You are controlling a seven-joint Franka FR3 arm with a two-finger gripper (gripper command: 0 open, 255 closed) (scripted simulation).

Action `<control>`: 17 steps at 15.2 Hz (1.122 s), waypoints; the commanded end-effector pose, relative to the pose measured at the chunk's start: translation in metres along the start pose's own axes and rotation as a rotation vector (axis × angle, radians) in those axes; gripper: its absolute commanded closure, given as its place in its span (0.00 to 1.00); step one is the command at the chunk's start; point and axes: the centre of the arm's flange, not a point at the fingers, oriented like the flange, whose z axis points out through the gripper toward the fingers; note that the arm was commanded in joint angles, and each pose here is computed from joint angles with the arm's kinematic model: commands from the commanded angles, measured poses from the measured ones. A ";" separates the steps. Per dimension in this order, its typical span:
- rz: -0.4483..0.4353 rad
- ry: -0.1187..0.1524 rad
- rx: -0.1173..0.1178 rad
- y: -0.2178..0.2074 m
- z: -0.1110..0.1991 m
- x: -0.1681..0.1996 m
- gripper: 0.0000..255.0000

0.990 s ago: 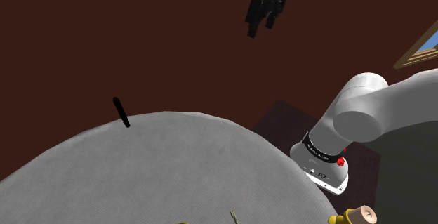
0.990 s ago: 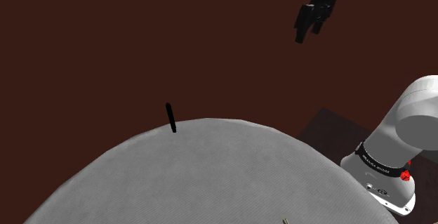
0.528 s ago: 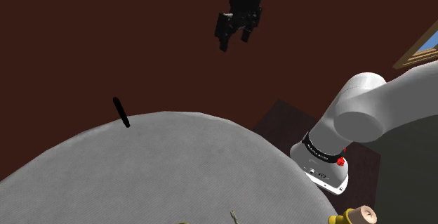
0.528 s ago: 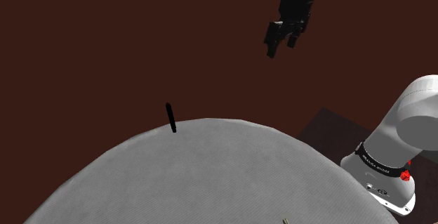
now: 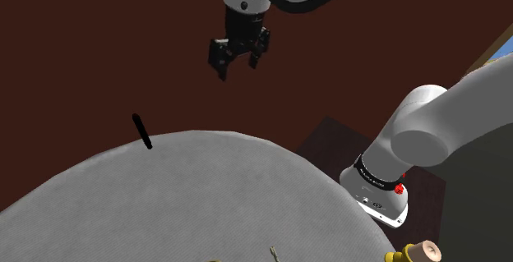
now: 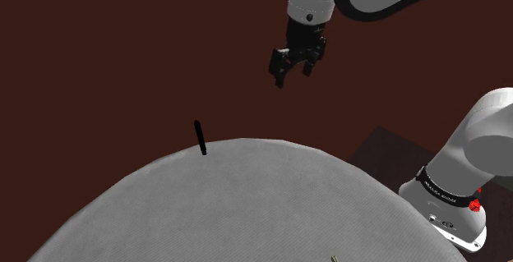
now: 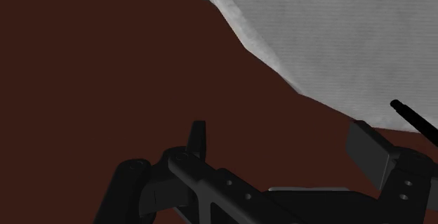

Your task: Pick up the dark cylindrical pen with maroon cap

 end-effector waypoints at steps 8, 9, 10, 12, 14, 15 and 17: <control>0.071 0.042 0.005 -0.107 0.044 0.029 0.00; 0.078 0.047 0.005 -0.119 0.048 0.033 0.00; 0.086 0.052 0.006 -0.130 0.053 0.037 0.00; 0.101 0.061 0.006 -0.153 0.062 0.044 0.00; 0.117 0.071 0.007 -0.176 0.071 0.053 0.00; 0.124 0.075 0.007 -0.187 0.076 0.057 0.00; 0.139 0.085 0.008 -0.210 0.085 0.066 0.00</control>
